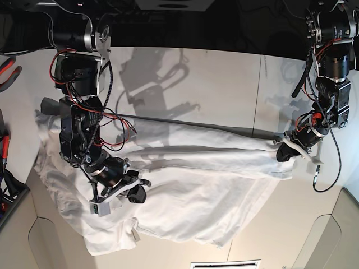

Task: Layout the t-shirt on the table in an organized manner, then fold the t-shirt properly
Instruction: 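Grasp the shirt fabric with the right gripper and pull it outward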

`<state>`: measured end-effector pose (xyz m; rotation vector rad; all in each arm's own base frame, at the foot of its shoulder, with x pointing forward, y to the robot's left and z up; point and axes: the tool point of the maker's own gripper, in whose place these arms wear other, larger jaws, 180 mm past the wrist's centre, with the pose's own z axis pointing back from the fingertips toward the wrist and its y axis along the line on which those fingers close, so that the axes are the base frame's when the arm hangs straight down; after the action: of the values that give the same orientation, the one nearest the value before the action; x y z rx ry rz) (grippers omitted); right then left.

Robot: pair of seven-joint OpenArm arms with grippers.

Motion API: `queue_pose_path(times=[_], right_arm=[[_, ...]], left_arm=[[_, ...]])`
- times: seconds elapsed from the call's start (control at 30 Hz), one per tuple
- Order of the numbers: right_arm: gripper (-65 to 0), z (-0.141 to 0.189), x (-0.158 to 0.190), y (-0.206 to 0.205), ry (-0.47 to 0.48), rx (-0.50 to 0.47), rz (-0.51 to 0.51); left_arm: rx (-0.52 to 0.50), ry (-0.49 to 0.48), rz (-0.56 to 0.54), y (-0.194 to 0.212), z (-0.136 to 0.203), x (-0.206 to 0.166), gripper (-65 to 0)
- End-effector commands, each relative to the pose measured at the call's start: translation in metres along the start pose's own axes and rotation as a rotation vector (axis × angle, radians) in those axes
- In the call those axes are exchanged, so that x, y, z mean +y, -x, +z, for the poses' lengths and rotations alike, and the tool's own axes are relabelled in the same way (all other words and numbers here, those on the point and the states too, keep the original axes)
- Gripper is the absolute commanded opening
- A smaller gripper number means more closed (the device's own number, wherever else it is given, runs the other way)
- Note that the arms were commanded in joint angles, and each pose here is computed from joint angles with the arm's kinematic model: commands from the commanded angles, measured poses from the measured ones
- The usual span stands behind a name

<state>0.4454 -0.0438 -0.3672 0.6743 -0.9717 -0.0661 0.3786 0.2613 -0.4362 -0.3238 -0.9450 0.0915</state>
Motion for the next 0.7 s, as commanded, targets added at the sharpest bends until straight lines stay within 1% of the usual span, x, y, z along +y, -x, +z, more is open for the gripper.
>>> queue_pose_path(times=[0.0, 0.1, 0.2, 0.27, 0.33, 0.43, 0.57, 0.67], right_arm=[[-65.0, -0.002, 0.014, -0.025, -0.055, -0.056, 0.015], [-65.0, 0.002, 0.018, -0.026, -0.064, -0.045, 0.020], [-65.0, 0.015, 0.020, -0.037, -0.053, -0.094, 0.048], [-65.0, 0.027, 0.020, -0.046, -0.024, -0.137, 0.069], [-65.0, 0.039, 0.014, -0.054, 0.056, -0.167, 0.103], [-65.0, 0.060, -0.007, -0.063, 0.240, -0.199, 0.153], [-65.0, 0.078, -0.045, -0.062, 0.474, -0.193, 0.178], [-65.0, 0.079, -0.062, -0.058, 0.546, -0.200, 0.169]], left_arm=[[-0.060, 0.008, -0.014, -0.025, 0.002, 0.002, -65.0], [-0.060, 0.008, -0.014, -0.025, 0.002, 0.002, -65.0], [-0.055, 0.008, -0.014, -0.024, 0.002, 0.002, -65.0], [-0.048, 0.008, -0.014, -0.023, 0.002, 0.002, -65.0], [-0.045, 0.007, -0.014, -0.022, 0.002, 0.002, -65.0], [-0.046, 0.008, -0.013, -0.023, 0.001, 0.002, -65.0], [-0.053, 0.011, -0.003, -0.024, 0.002, 0.001, -65.0], [-0.054, 0.012, -0.002, -0.024, 0.002, 0.001, -65.0]])
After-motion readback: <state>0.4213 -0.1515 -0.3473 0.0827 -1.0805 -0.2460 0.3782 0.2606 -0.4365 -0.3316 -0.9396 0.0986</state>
